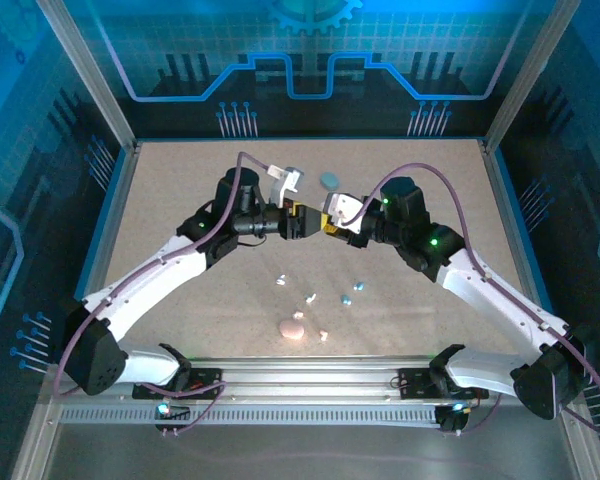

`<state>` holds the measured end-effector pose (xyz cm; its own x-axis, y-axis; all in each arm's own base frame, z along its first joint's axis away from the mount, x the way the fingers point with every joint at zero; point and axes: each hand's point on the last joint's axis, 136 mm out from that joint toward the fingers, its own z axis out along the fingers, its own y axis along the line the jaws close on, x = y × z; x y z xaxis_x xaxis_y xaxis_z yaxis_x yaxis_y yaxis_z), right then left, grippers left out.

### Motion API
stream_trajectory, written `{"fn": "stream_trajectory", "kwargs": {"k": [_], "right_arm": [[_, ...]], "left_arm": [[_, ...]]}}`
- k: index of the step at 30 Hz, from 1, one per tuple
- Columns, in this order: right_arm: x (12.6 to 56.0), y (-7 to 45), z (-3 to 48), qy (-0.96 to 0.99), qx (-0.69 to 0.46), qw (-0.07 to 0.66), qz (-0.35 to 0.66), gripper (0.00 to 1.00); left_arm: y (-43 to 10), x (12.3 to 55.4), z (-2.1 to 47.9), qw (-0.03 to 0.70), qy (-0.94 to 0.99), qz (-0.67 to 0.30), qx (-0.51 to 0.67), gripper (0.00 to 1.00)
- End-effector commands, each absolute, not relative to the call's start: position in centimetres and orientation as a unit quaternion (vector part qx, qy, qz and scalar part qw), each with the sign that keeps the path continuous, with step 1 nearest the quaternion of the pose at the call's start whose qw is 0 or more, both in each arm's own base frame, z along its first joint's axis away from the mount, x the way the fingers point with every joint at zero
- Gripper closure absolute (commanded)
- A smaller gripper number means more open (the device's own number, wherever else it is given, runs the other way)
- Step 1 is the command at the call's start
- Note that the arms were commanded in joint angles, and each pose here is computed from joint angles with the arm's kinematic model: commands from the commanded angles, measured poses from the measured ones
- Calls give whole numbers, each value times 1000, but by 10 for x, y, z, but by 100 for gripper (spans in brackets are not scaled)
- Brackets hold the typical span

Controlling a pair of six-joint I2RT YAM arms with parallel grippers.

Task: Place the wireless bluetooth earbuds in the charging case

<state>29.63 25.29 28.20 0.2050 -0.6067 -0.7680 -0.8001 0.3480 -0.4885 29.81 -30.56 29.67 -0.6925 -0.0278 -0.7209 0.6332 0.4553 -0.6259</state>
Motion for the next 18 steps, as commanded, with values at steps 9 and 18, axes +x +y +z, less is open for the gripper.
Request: {"fn": "stream_trajectory", "kwargs": {"k": [9,18], "right_arm": [[282,262,304,584,-575,563,102,58],[276,247,304,559,-565,600,89,43]], "left_arm": [[-310,309,292,345,796,-461,188,74],[-309,294,316,383,740,-509,217,89]]}}
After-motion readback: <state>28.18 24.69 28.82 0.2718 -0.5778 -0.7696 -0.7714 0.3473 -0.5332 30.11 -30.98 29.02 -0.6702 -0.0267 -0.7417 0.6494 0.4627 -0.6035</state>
